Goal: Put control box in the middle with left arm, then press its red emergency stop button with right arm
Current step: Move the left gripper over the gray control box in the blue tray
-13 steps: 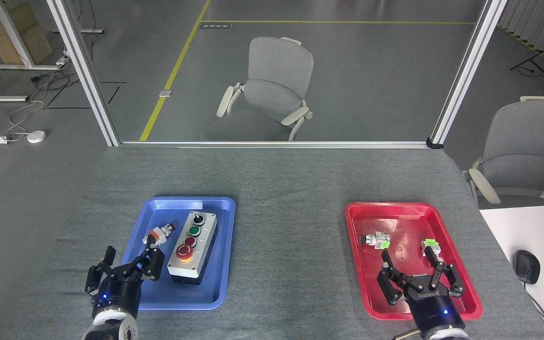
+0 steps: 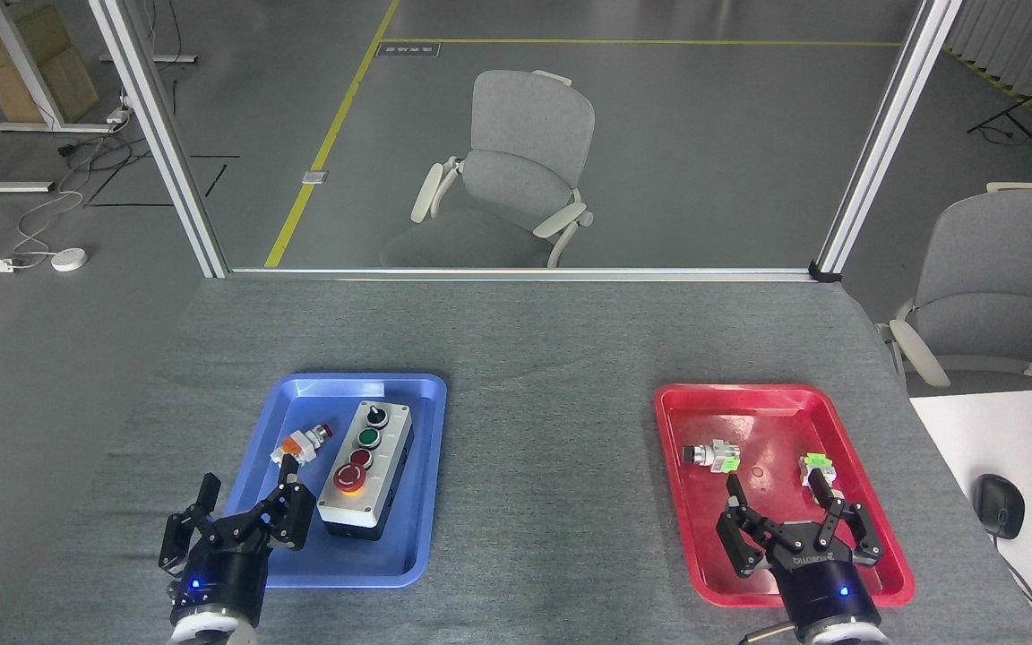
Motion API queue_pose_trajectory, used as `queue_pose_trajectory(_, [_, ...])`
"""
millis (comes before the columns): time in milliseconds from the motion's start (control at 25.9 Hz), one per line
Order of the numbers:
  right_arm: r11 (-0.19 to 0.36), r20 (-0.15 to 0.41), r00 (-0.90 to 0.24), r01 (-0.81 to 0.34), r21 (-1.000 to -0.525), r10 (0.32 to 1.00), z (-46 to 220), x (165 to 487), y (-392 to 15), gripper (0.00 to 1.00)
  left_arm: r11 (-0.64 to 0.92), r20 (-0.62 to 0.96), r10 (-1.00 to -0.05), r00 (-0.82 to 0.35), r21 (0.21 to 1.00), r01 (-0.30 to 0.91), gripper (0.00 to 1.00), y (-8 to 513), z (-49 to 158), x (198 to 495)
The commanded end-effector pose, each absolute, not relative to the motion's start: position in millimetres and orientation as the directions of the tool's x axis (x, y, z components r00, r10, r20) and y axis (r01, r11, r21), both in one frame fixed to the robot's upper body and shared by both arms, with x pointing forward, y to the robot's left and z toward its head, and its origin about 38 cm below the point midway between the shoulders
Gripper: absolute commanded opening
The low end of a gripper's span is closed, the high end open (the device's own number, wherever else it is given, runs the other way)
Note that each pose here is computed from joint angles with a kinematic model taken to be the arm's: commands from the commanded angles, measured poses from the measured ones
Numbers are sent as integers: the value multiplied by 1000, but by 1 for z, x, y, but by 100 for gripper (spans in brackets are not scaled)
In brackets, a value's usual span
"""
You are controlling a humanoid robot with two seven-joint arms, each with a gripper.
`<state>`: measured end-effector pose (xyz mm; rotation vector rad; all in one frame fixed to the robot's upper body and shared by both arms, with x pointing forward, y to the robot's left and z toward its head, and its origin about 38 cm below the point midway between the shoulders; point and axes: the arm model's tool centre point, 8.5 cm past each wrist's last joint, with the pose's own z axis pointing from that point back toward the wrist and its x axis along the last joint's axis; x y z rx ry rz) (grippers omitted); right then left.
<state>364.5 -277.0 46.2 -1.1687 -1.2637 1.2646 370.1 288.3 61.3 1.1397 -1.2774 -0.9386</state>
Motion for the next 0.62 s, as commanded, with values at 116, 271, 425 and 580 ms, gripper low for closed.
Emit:
queue_pose_trajectory(116, [-1,1,-70,-21,-1000,998,44,364,-276,97,26,20,-998,-65,995,-95,98,234,55,341])
queue_pose_trajectory(271, [4,5,-70,-18,-1000,998,45,364,-274,98,-125,-128,-990,-52,991,-57,97,200,33,343])
queue_pose_trajectory(425, [5,6,-69,-17,-1000,998,45,365,-273,98,-176,-176,-984,-19,984,2,97,202,14,370])
queue_pose_trajectory(580, [5,7,-67,-18,-1000,998,44,365,-274,98,-217,-217,-976,10,975,58,97,215,3,389])
